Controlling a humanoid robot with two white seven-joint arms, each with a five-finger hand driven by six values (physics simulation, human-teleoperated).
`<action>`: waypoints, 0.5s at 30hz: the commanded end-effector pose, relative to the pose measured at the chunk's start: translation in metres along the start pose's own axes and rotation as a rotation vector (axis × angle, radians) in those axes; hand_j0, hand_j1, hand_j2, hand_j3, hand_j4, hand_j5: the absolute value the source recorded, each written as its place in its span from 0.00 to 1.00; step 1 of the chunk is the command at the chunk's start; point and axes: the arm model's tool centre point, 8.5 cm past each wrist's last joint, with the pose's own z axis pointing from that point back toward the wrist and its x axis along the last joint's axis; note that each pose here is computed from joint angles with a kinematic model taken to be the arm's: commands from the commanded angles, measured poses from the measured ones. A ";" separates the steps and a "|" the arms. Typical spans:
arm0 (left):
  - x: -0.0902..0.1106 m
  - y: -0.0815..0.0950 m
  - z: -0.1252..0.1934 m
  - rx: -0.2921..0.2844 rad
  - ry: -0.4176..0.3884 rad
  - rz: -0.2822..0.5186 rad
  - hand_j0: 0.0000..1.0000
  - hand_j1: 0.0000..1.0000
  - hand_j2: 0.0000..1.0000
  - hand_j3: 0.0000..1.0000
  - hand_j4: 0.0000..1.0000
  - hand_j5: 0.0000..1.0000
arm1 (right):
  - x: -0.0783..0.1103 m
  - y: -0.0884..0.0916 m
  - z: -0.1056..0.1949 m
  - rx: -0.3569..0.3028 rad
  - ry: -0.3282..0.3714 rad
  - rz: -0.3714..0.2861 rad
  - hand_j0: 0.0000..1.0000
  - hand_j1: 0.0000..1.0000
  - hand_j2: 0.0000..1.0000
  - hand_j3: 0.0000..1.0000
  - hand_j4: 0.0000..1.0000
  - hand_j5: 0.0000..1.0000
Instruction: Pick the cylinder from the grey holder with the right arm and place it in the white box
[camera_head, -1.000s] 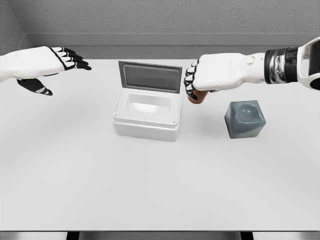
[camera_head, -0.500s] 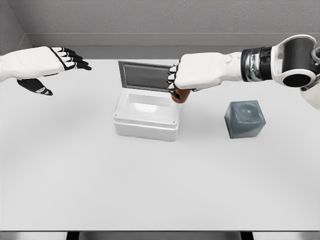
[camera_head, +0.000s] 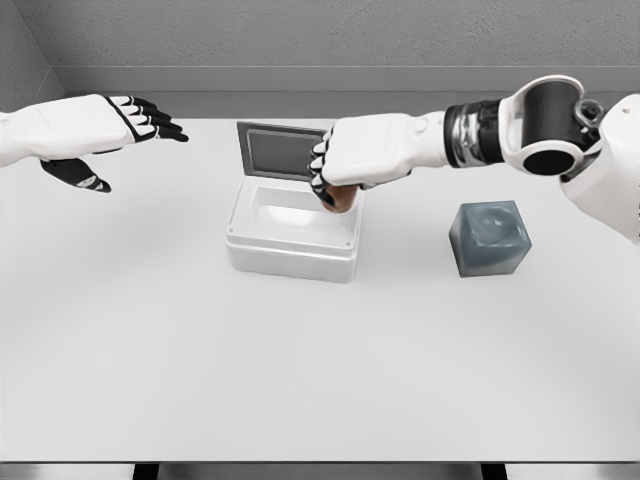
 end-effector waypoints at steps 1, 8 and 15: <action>-0.001 0.001 0.001 0.005 0.002 0.005 1.00 1.00 1.00 1.00 1.00 1.00 | -0.002 0.000 -0.001 -0.002 0.005 -0.005 0.97 0.97 0.97 0.97 0.97 0.97; -0.001 0.000 0.004 0.001 0.007 0.004 1.00 1.00 1.00 1.00 1.00 1.00 | 0.000 -0.008 -0.001 -0.019 0.005 0.013 0.99 0.99 0.99 0.99 0.99 0.99; 0.006 0.005 -0.017 -0.012 -0.009 -0.068 1.00 1.00 1.00 1.00 1.00 1.00 | 0.015 -0.063 0.106 -0.205 0.057 0.087 1.00 1.00 1.00 1.00 1.00 1.00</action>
